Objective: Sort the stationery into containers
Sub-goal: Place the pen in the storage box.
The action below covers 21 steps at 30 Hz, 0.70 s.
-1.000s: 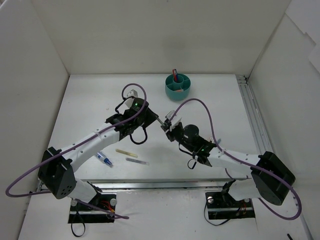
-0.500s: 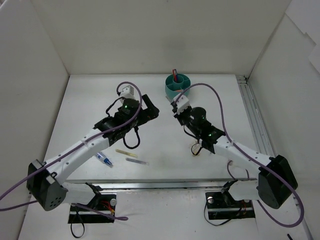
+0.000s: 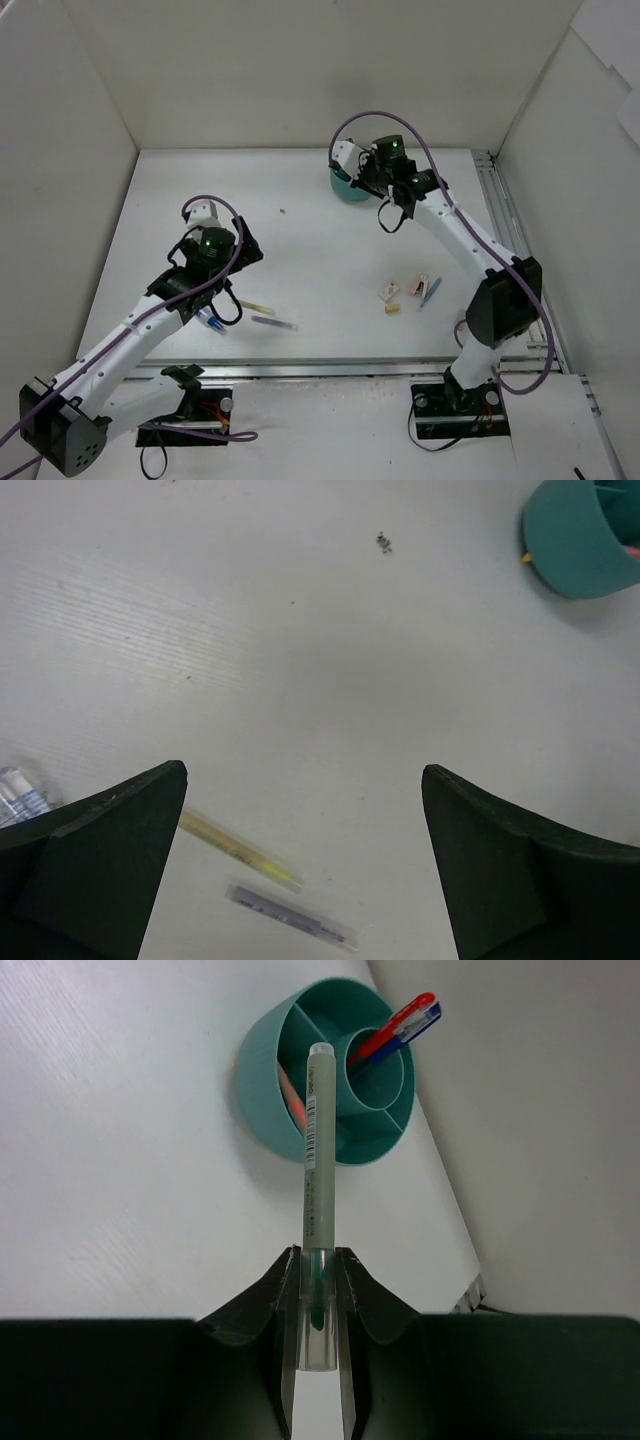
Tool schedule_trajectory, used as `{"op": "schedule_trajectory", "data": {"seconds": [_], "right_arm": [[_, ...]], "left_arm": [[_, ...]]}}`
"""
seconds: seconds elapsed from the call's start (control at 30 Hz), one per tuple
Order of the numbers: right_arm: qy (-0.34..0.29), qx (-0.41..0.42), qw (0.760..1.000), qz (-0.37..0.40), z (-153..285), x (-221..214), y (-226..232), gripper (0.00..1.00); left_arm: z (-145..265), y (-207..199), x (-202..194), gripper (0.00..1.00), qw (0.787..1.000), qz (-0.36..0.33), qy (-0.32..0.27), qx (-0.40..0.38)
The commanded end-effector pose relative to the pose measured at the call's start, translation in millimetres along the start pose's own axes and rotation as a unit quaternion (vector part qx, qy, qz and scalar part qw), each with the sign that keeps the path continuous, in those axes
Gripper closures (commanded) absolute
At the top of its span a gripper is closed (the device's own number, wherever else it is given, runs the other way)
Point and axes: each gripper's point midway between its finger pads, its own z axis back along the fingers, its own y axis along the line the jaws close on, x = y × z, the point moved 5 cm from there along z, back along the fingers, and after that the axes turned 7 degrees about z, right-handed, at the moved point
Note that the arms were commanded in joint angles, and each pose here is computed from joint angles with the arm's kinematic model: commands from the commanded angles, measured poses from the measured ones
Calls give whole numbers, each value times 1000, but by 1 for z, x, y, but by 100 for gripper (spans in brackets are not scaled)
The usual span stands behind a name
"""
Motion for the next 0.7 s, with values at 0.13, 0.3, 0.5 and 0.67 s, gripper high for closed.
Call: {"op": "schedule_trajectory", "data": {"seconds": [0.13, 0.3, 0.5, 0.67], "right_arm": [[96, 84, 976, 179, -21, -18, -42, 100], [137, 86, 961, 225, -64, -18, -56, 100], [140, 107, 944, 279, -89, -12, -45, 100], [133, 113, 942, 286, -100, -12, -42, 100]], "left_arm": [[-3, 4, 15, 0, 1000, -12, -10, -1], [-14, 7, 10, 0, 1000, -22, 7, 13], [-24, 12, 11, 0, 999, -23, 19, 24], [-35, 18, 9, 0, 999, -21, 35, 30]]}}
